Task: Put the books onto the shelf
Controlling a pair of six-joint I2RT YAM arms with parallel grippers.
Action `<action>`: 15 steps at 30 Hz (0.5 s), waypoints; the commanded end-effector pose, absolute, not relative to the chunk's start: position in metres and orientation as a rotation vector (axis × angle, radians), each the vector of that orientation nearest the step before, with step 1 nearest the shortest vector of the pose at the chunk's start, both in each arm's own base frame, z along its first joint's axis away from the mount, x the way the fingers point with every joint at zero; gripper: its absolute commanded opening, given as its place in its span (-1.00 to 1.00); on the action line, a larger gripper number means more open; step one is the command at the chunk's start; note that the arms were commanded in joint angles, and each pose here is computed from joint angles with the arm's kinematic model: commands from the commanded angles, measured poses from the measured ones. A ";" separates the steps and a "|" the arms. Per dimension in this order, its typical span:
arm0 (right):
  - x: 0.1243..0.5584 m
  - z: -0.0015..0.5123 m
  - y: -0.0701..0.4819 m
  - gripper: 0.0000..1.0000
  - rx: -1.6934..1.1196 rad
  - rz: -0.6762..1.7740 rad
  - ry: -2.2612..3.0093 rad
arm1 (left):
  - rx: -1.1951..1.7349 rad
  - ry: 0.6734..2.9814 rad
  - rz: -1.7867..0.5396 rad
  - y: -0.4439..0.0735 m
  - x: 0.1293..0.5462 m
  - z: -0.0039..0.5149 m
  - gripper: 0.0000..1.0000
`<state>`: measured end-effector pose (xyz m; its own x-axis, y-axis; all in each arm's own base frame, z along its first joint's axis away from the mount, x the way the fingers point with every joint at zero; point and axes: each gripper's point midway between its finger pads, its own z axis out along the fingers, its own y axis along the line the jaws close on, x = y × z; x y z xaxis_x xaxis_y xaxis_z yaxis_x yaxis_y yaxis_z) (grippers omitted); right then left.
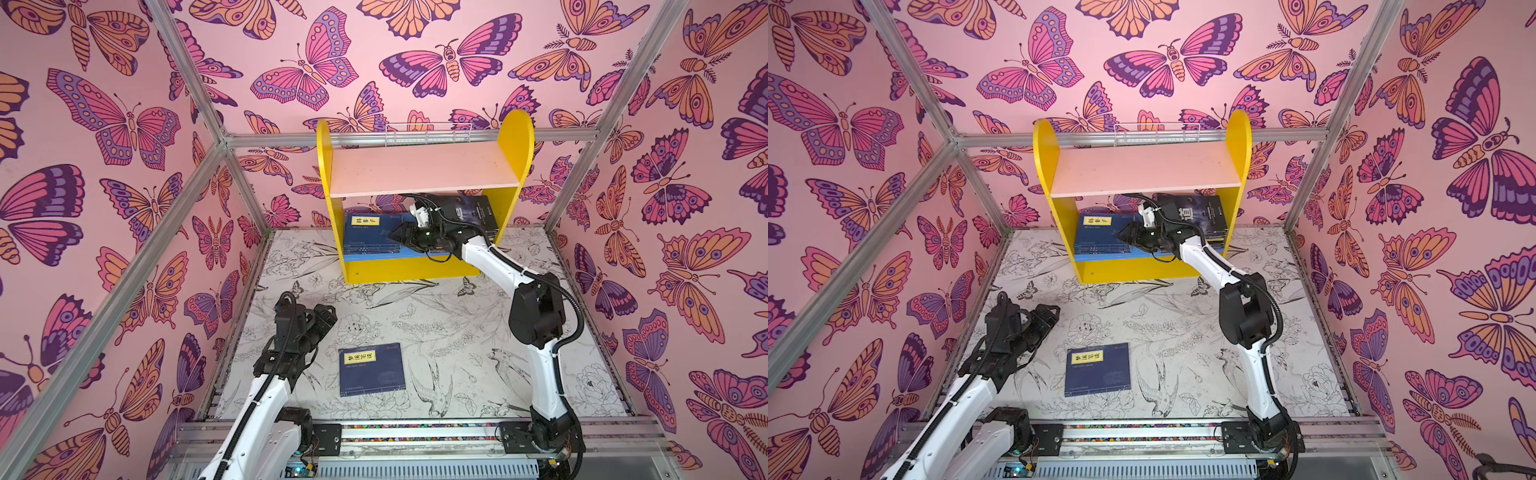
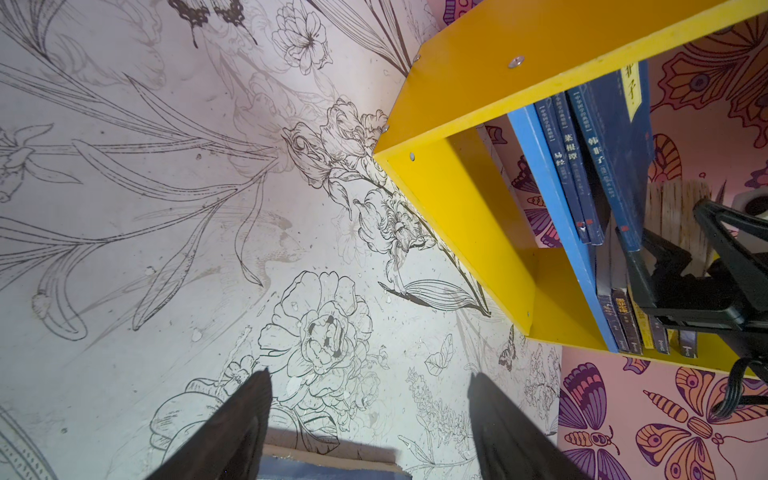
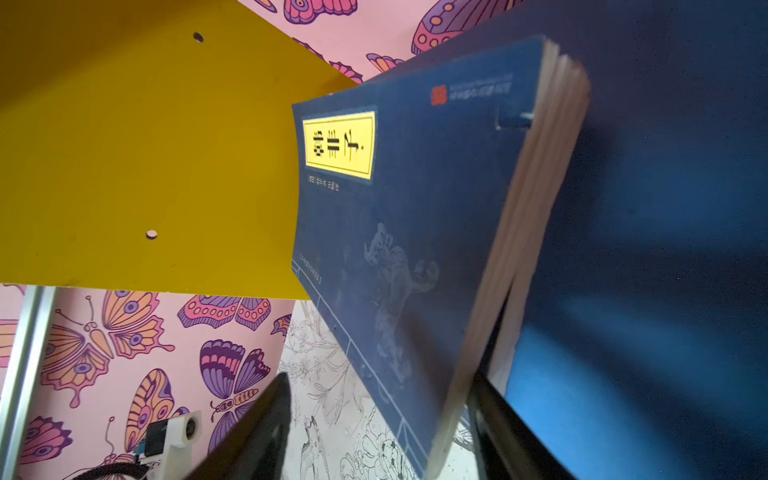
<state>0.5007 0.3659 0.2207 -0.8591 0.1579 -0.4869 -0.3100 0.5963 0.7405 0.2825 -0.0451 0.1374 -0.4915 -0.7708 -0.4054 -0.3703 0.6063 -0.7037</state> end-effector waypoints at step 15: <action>0.518 0.207 0.364 0.28 -0.179 0.950 2.323 | -0.897 2.123 -0.710 -0.046 0.281 0.138 0.54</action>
